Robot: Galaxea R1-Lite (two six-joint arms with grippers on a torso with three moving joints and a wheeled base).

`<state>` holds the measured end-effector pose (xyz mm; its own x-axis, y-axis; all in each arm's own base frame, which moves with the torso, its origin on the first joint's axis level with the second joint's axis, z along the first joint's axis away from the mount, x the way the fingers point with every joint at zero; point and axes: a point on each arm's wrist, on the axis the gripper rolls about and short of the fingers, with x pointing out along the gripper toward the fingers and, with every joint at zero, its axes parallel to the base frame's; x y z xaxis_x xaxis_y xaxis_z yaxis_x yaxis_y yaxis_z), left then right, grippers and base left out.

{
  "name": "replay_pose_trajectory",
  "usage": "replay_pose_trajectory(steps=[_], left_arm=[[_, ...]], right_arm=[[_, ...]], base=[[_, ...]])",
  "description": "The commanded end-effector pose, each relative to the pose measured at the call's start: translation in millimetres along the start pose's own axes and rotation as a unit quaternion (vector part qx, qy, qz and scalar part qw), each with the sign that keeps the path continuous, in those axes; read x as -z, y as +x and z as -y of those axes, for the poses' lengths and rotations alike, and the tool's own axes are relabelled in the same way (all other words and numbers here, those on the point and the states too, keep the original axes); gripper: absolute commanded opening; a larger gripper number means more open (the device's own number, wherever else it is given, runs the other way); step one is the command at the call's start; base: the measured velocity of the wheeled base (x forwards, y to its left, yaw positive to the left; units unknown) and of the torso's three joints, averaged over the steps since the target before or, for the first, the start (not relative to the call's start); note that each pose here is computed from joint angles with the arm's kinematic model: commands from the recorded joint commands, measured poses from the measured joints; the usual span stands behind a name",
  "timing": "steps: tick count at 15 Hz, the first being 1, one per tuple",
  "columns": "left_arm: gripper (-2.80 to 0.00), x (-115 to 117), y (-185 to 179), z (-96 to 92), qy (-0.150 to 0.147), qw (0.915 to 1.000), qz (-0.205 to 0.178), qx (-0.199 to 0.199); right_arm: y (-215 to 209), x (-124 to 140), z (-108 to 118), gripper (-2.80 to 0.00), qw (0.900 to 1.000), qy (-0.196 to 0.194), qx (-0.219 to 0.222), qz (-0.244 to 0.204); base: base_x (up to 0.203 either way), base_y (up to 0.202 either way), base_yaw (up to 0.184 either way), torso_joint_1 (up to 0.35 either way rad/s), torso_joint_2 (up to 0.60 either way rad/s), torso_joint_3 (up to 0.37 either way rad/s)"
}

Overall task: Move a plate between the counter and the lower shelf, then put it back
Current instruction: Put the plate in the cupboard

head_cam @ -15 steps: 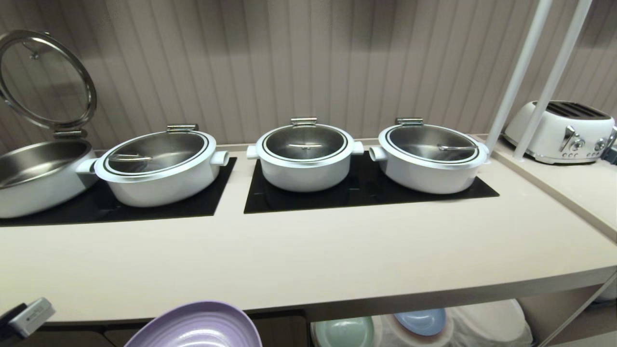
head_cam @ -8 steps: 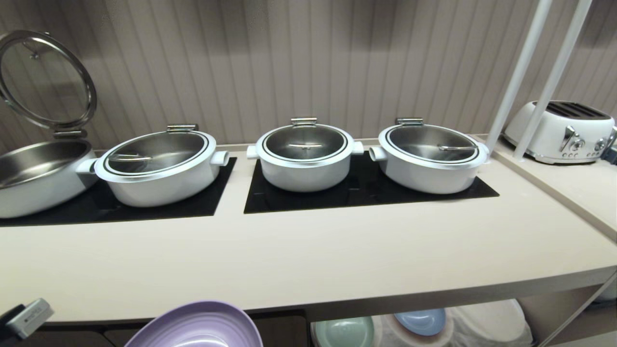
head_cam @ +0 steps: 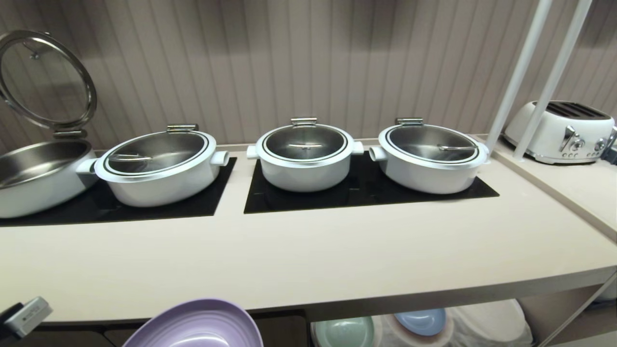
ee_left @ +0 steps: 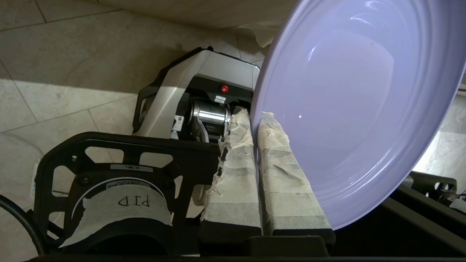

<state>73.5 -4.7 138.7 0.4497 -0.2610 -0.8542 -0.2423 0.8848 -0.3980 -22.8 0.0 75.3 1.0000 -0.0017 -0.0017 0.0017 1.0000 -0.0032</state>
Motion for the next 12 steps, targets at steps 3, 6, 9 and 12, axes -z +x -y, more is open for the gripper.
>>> replay_pose_trajectory(steps=[3, 6, 9, 12], left_arm=[[-2.80, 0.2, 0.2, 0.0, -0.001, 1.0000, -0.002, 0.000], [-2.80, 0.4, 0.4, 0.5, 0.003, 1.0000, -0.004, 0.001], [-2.80, 0.4, 0.4, 0.5, 0.003, 1.0000, -0.004, 0.001], [-2.80, 0.4, 0.4, 0.5, 0.003, 1.0000, -0.004, 0.001]], right_arm=[[0.0, 0.0, 0.0, -2.80, 1.000, 0.000, 0.000, 0.000], [0.0, 0.0, 0.0, -2.80, 1.000, 0.000, 0.001, 0.000], [0.0, 0.0, 0.0, -2.80, 1.000, 0.000, 0.001, 0.000], [0.0, 0.0, 0.0, -2.80, 1.000, 0.000, 0.000, 0.000]], base=[[0.000, 0.000, 0.000, 0.000, 0.00, 0.000], [0.000, 0.000, 0.000, 0.000, 0.00, 0.000], [0.000, 0.000, 0.000, 0.000, 0.00, 0.000], [0.000, 0.000, 0.000, 0.000, 0.00, 0.000]])
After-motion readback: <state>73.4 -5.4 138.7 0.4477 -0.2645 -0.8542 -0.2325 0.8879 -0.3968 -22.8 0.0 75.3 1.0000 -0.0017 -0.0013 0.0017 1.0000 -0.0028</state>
